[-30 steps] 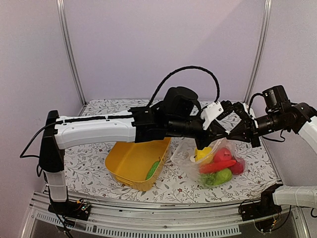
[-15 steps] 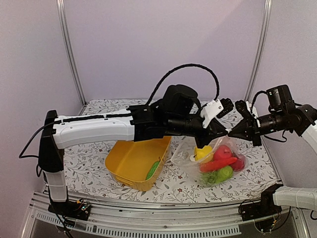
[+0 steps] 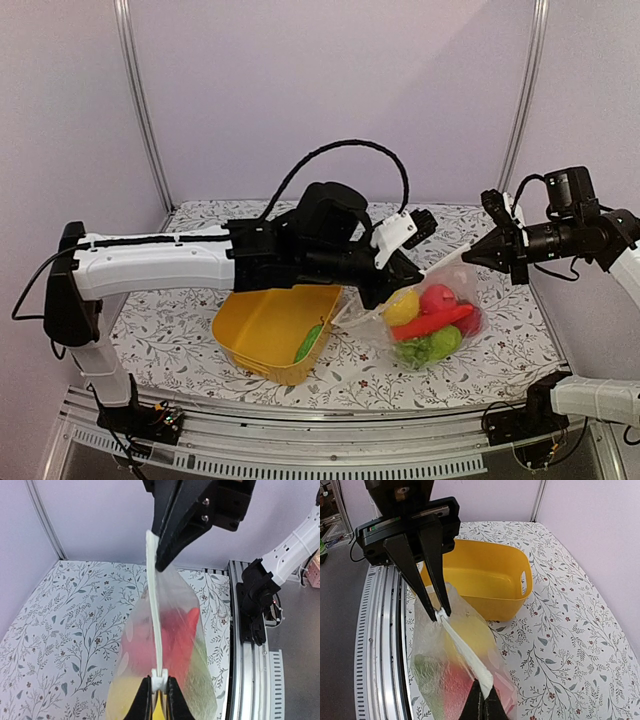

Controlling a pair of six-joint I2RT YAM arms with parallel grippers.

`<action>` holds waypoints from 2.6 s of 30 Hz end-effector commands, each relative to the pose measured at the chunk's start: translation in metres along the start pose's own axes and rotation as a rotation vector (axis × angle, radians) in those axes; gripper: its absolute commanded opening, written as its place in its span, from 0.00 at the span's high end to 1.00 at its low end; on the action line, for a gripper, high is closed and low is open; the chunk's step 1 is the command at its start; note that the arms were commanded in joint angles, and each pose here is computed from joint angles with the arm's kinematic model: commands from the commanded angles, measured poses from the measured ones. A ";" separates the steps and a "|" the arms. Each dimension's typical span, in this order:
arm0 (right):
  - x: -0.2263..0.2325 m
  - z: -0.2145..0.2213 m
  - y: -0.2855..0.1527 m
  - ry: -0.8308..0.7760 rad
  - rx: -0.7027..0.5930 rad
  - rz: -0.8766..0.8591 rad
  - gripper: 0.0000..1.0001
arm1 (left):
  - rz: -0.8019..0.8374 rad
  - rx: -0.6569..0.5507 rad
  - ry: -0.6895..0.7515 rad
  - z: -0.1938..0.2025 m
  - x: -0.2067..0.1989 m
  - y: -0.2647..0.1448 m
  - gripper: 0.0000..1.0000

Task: Place the food in the zip-top bag and seal the zipper
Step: Zip the zipper of the food storage bag, then place the zipper food storage bag at the center of the board.

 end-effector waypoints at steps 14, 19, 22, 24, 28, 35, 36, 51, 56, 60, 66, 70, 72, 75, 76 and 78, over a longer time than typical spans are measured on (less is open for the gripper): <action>-0.048 0.001 -0.006 0.030 -0.034 0.127 1.00 | -0.090 0.160 -0.104 0.077 0.004 -0.045 1.00; -0.052 0.001 -0.003 0.048 -0.038 0.121 1.00 | -0.102 0.156 -0.126 0.086 0.004 -0.054 1.00; -0.051 0.000 -0.002 0.059 -0.052 0.107 1.00 | -0.103 0.150 -0.129 0.087 0.003 -0.056 1.00; -0.046 -0.003 -0.001 0.068 -0.069 0.068 1.00 | -0.104 0.134 -0.126 0.084 0.003 -0.054 1.00; -0.047 -0.006 -0.002 0.074 -0.075 0.057 1.00 | -0.104 0.118 -0.095 0.075 0.006 -0.045 1.00; -0.062 -0.004 -0.004 0.084 -0.035 0.134 1.00 | -0.139 0.190 -0.070 0.088 0.014 -0.040 1.00; -0.064 -0.003 -0.004 0.088 -0.033 0.137 1.00 | -0.142 0.195 -0.073 0.090 0.014 -0.041 1.00; -0.079 -0.017 -0.005 0.085 -0.067 0.143 1.00 | -0.243 0.078 0.025 0.042 0.048 -0.031 1.00; -0.129 -0.032 -0.010 0.039 -0.055 0.228 1.00 | -0.474 0.010 0.187 -0.018 0.131 -0.014 1.00; -0.171 -0.031 -0.023 0.063 -0.087 0.252 1.00 | -0.542 0.003 0.270 -0.033 0.179 -0.003 1.00; -0.145 0.027 0.004 0.068 -0.028 0.150 0.93 | -0.333 0.117 0.281 0.031 0.139 0.042 1.00; -0.098 0.083 0.018 0.114 0.035 0.087 0.87 | -0.201 0.173 0.305 0.083 0.070 0.056 1.00; -0.075 0.103 0.019 0.113 0.070 0.077 0.84 | -0.156 0.222 0.334 0.107 0.037 0.062 0.97; -0.048 0.116 0.013 0.079 0.115 0.085 0.78 | -0.115 0.326 0.356 0.133 0.004 0.067 0.81; -0.042 0.117 0.011 0.076 0.122 0.088 0.75 | -0.113 0.353 0.350 0.138 -0.002 0.066 0.72; -0.033 0.111 0.005 0.067 0.113 0.100 0.70 | -0.112 0.370 0.338 0.139 -0.009 0.060 0.63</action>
Point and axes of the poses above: each gripper's point midway between its finger pads, its own y axis out along the fingers, its own x axis along the line the jaws close on, z = x × y, the point moved 3 cm from there along -y, back along the fingers, and after that the axes turned 2 degrees about y, right-handed, at the moved point
